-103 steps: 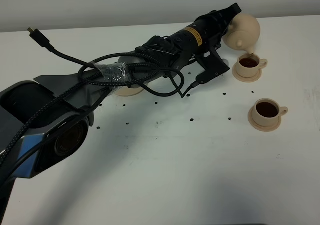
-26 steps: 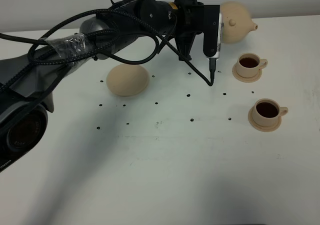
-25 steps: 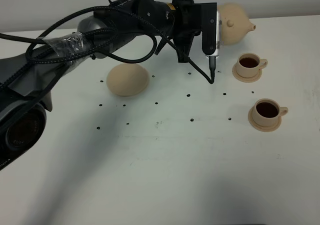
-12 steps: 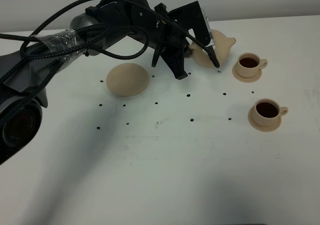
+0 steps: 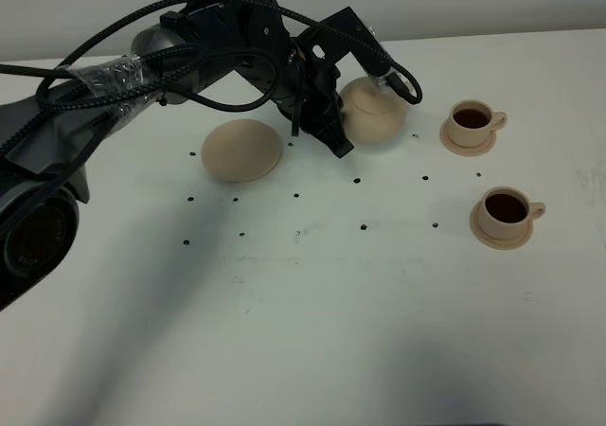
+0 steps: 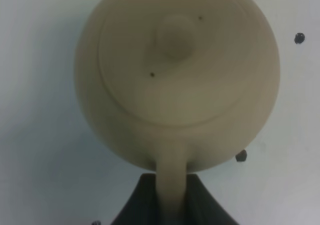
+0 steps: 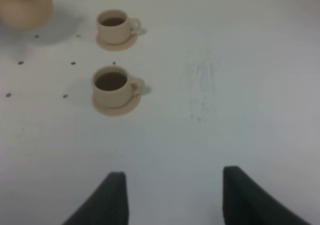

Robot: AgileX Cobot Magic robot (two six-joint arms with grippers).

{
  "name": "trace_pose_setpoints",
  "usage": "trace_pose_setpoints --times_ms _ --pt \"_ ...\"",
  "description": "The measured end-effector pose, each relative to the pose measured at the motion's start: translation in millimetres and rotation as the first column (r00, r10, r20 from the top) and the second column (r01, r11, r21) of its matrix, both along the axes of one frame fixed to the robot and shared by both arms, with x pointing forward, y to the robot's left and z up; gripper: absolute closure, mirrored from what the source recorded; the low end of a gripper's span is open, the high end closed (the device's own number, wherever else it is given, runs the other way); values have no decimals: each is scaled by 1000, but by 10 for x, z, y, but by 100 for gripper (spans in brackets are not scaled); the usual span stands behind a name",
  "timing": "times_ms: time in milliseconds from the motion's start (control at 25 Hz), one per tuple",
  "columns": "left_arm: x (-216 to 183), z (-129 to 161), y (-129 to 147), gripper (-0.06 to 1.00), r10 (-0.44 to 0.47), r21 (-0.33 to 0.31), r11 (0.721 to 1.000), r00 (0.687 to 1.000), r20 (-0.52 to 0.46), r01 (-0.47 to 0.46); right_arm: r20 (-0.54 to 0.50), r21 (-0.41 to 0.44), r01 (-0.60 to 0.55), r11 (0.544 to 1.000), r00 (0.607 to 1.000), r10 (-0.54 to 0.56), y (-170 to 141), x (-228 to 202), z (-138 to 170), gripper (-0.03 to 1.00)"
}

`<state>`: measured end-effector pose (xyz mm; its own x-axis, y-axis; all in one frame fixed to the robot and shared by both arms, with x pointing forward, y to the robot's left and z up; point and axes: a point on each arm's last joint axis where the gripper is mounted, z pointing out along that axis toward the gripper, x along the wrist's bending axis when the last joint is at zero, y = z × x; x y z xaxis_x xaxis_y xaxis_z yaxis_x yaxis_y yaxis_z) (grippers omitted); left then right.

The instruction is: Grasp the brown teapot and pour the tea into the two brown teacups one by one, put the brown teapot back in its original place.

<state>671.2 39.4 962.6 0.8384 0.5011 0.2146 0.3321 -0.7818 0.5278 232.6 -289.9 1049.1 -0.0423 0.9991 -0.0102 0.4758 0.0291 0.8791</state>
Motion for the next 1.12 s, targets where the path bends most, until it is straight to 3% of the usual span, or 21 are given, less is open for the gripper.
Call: trace_pose_setpoints --times_ms 280,640,1120 --pt "-32 -13 -13 81 21 -3 1000 999 -37 -21 0 0 0 1000 1000 0 0 0 0 55" --pt "-150 -2 -230 81 -13 -21 1000 1000 -23 12 0 0 0 1000 1000 0 0 0 0 55" --pt "-155 -74 -241 81 -1 -18 1000 999 -48 0 0 0 0 1000 1000 0 0 0 0 55"
